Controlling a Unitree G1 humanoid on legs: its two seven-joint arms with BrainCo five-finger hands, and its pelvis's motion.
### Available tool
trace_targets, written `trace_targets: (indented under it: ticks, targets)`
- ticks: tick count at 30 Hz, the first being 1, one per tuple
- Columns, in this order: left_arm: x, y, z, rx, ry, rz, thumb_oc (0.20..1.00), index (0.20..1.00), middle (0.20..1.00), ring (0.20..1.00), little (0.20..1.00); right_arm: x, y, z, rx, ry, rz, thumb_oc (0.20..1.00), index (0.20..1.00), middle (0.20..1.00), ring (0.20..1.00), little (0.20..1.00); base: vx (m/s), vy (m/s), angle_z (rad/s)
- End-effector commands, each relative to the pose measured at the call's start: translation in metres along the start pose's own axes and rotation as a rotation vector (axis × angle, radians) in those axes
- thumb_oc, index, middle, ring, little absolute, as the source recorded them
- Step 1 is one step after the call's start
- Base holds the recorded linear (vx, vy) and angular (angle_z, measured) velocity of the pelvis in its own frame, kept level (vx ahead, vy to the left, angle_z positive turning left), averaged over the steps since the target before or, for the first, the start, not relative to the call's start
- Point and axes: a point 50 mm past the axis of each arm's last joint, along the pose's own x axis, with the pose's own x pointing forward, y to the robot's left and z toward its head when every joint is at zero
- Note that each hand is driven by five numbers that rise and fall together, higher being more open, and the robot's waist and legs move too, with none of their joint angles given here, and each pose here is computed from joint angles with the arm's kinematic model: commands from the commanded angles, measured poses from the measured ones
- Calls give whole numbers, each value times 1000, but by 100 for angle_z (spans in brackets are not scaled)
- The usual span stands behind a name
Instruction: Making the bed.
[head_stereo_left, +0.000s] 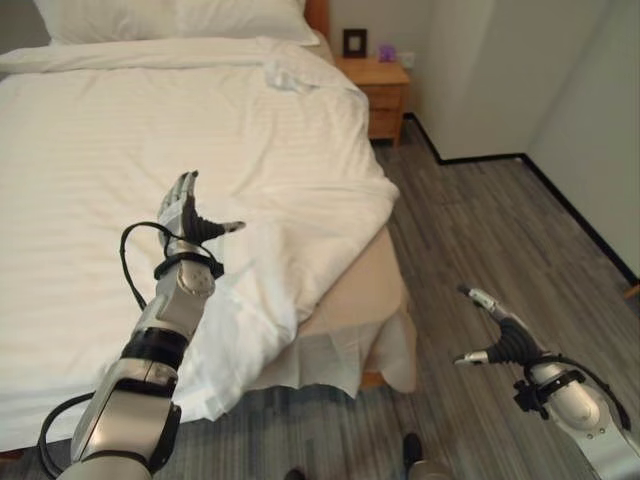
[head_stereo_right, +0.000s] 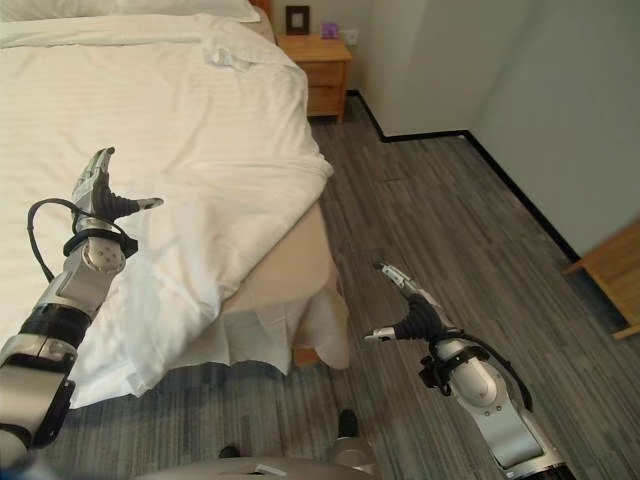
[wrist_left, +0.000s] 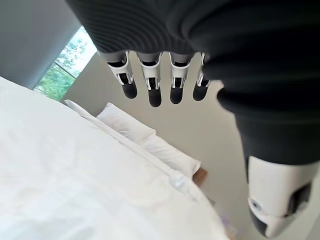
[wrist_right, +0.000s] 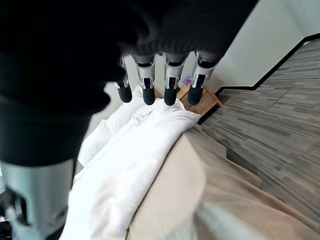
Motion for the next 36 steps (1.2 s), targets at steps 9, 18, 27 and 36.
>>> trace_targets:
  ticks: [9, 18, 27, 36]
  targets:
    - [47, 69, 13, 182, 49, 189, 1000, 1000, 1000, 1000, 1000, 7, -26, 16, -12, -120, -81, 1000, 1000, 1000, 1000, 1000, -12, 71, -41]
    - [58, 91, 17, 197, 89, 211, 1000, 1000, 1000, 1000, 1000, 10, -21, 16, 31, -126, -47, 1000, 1000, 1000, 1000, 1000, -10, 20, -8]
    - [56, 75, 20, -40, 150, 174, 200, 200, 200, 200, 200, 5, -15, 14, 72, -117, -22, 1000, 1000, 1000, 1000, 1000, 3, 19, 2]
    - [-1, -16, 128, -593, -190, 16, 200, 200, 200, 200, 200, -3, -1, 5, 7, -64, 45, 1000, 1000, 1000, 1000, 1000, -5, -26, 9]
